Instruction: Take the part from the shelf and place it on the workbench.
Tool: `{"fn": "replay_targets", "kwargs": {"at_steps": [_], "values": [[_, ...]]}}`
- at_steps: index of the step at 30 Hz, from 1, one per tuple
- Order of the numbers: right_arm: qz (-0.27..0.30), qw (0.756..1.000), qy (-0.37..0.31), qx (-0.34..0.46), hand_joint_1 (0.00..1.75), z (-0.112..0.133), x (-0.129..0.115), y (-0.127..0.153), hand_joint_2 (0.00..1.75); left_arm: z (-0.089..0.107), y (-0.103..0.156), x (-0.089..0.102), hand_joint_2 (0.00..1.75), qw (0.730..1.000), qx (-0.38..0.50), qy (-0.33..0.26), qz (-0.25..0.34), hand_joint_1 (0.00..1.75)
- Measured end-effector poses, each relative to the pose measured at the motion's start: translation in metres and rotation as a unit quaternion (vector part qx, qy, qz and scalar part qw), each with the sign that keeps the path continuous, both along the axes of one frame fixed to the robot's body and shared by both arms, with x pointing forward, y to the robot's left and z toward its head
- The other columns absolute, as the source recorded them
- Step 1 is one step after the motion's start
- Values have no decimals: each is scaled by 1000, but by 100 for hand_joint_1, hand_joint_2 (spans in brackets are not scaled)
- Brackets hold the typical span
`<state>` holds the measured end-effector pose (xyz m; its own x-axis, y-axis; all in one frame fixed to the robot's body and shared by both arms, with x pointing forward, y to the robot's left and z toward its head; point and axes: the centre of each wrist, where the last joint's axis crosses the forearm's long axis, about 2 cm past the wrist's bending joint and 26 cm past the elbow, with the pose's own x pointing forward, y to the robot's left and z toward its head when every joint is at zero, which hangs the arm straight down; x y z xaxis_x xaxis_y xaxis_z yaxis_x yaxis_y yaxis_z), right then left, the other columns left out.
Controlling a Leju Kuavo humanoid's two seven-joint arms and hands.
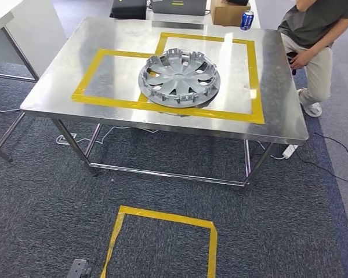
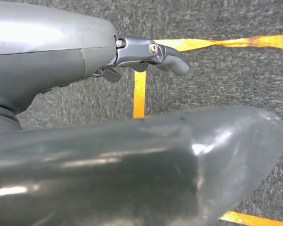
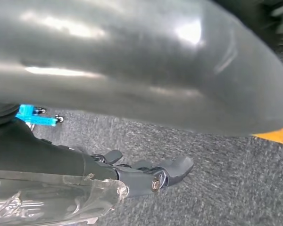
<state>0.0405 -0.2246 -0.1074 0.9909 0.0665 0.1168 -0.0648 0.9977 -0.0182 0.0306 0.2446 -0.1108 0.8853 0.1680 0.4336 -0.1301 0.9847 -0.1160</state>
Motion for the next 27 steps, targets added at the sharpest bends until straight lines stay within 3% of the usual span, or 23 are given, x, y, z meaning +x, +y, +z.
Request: {"fn": "replay_targets", "kwargs": {"at_steps": [14,27], "values": [[0,1000,-5,1,0,1,3,2,0,0,4,2,0,1000,11,20,-12,0],[5,1000,-5,3,0,0,1,3,0,0,4,3,0,999,7,3,-31,0]]}}
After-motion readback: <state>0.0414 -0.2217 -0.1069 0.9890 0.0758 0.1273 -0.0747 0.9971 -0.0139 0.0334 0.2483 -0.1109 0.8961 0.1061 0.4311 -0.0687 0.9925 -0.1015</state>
